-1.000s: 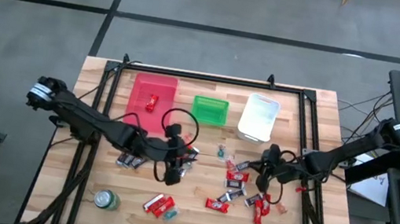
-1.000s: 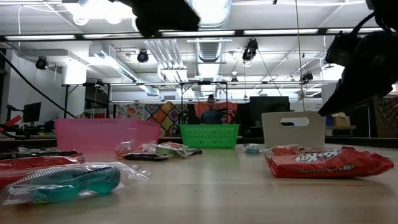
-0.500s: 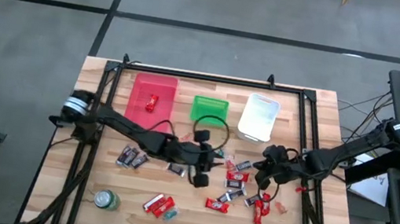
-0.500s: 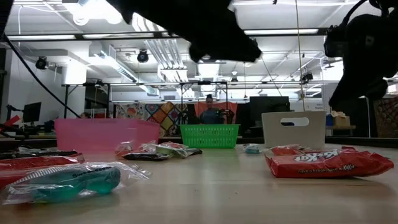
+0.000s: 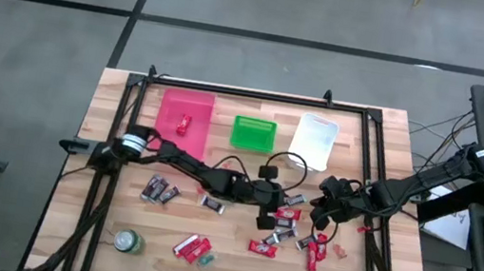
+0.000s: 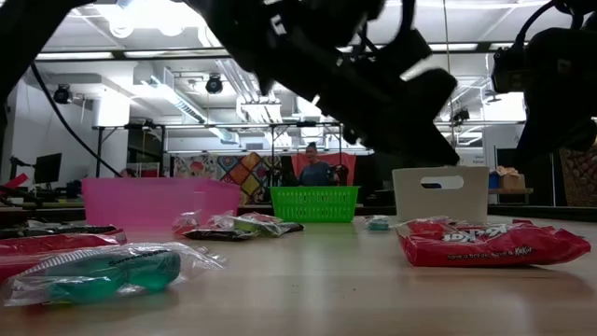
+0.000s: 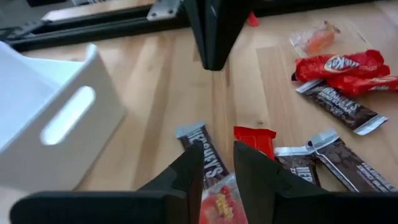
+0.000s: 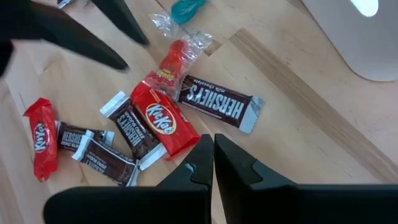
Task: Sort candy
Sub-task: Put the brown chocolate bar into the white bin
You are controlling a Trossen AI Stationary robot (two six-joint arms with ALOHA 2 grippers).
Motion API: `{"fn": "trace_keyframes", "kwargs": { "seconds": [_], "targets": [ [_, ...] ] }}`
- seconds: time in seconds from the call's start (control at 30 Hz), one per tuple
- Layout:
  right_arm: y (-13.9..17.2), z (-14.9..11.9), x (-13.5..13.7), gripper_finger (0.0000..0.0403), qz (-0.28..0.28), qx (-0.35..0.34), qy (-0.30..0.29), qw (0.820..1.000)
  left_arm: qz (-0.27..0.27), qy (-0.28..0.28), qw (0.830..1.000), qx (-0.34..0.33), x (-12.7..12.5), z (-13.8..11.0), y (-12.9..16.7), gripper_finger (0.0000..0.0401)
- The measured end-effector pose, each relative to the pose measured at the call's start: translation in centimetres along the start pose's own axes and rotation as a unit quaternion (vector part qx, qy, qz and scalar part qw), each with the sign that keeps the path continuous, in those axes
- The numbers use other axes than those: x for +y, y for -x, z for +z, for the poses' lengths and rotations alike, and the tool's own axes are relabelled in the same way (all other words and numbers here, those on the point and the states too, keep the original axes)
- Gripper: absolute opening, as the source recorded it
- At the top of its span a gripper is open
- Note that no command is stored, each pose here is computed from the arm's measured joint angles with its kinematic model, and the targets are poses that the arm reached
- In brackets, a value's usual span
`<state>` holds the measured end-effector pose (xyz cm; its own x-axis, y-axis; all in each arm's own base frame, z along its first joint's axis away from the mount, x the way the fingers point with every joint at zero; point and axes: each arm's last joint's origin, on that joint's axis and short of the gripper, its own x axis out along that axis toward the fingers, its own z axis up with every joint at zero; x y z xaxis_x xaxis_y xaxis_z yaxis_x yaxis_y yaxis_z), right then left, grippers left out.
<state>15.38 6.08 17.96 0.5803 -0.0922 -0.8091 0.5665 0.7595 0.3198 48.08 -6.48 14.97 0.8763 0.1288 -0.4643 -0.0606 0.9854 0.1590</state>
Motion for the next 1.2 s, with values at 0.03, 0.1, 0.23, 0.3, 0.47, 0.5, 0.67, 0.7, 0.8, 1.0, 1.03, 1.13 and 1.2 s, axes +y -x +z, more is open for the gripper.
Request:
{"fn": "trace_keyframes", "kwargs": {
  "seconds": [0.03, 0.1, 0.23, 0.3, 0.47, 0.5, 0.67, 0.7, 0.8, 1.0, 1.03, 1.13, 1.2],
  "targets": [
    [0.0, 0.0, 0.0, 0.0009, 0.0, 0.0, 0.0, 1.0, 0.0, 0.0, 1.0, 0.002, -0.1, -0.2, -0.5, 0.0061],
    [0.0, 0.0, 0.0, 0.0009, -0.001, -0.001, 0.001, 1.0, 0.0, -0.002, 1.0, 0.01, -0.3, -0.7, -1.3, 0.0041],
    [0.0, 0.0, 0.0, 0.0009, -0.001, -0.001, 0.005, 1.0, -0.001, -0.008, 0.999, 0.033, -0.6, -1.7, -2.4, 0.0005],
    [0.0, 0.0, 0.0, 0.0009, -0.001, -0.002, 0.005, 1.0, -0.001, -0.009, 0.999, 0.049, -0.5, -2.1, -2.5, 0.0007],
    [0.0, 0.0, 0.0, 0.0009, -0.002, -0.003, 0.005, 1.0, 0.006, -0.004, 0.995, 0.097, 0.2, -3.1, -2.6, 0.0001],
    [0.0, 0.0, 0.0, 0.0009, -0.002, -0.003, 0.005, 1.0, 0.008, -0.003, 0.994, 0.109, 0.4, -3.3, -2.5, 0.0001],
    [0.0, 0.0, 0.0, 0.0009, -0.002, -0.003, 0.002, 1.0, 0.019, 0.004, 0.989, 0.147, 0.8, -3.2, -1.8, 0.0001],
    [0.0, 0.0, 0.0, 0.0009, -0.002, -0.003, -0.004, 1.0, 0.019, 0.005, 0.989, 0.148, 0.9, -3.1, -1.6, 0.0001],
    [0.0, 0.0, 0.0, 0.0009, -0.002, -0.003, -0.023, 1.0, 0.012, 0.001, 0.99, 0.141, 0.9, -2.6, -1.4, 0.0],
    [0.0, 0.0, -0.1, 0.0009, -0.002, -0.002, -0.073, 0.997, -0.039, 0.012, 0.994, 0.097, 0.6, -1.5, -1.5, 0.0],
    [0.0, 0.0, 0.0, 0.0011, -0.002, -0.002, -0.082, 0.997, -0.038, 0.013, 0.995, 0.091, 0.6, -1.5, -1.6, 0.0],
    [0.0, -0.1, -0.1, 0.0024, -0.002, 0.001, -0.086, 0.996, -0.039, 0.016, 0.996, 0.075, 0.4, -1.5, -2.0, 0.0],
    [0.0, 0.0, -0.1, 0.004, -0.001, 0.001, -0.086, 0.996, -0.038, 0.017, 0.996, 0.072, 0.4, -1.7, -2.2, 0.0]
  ]
}}
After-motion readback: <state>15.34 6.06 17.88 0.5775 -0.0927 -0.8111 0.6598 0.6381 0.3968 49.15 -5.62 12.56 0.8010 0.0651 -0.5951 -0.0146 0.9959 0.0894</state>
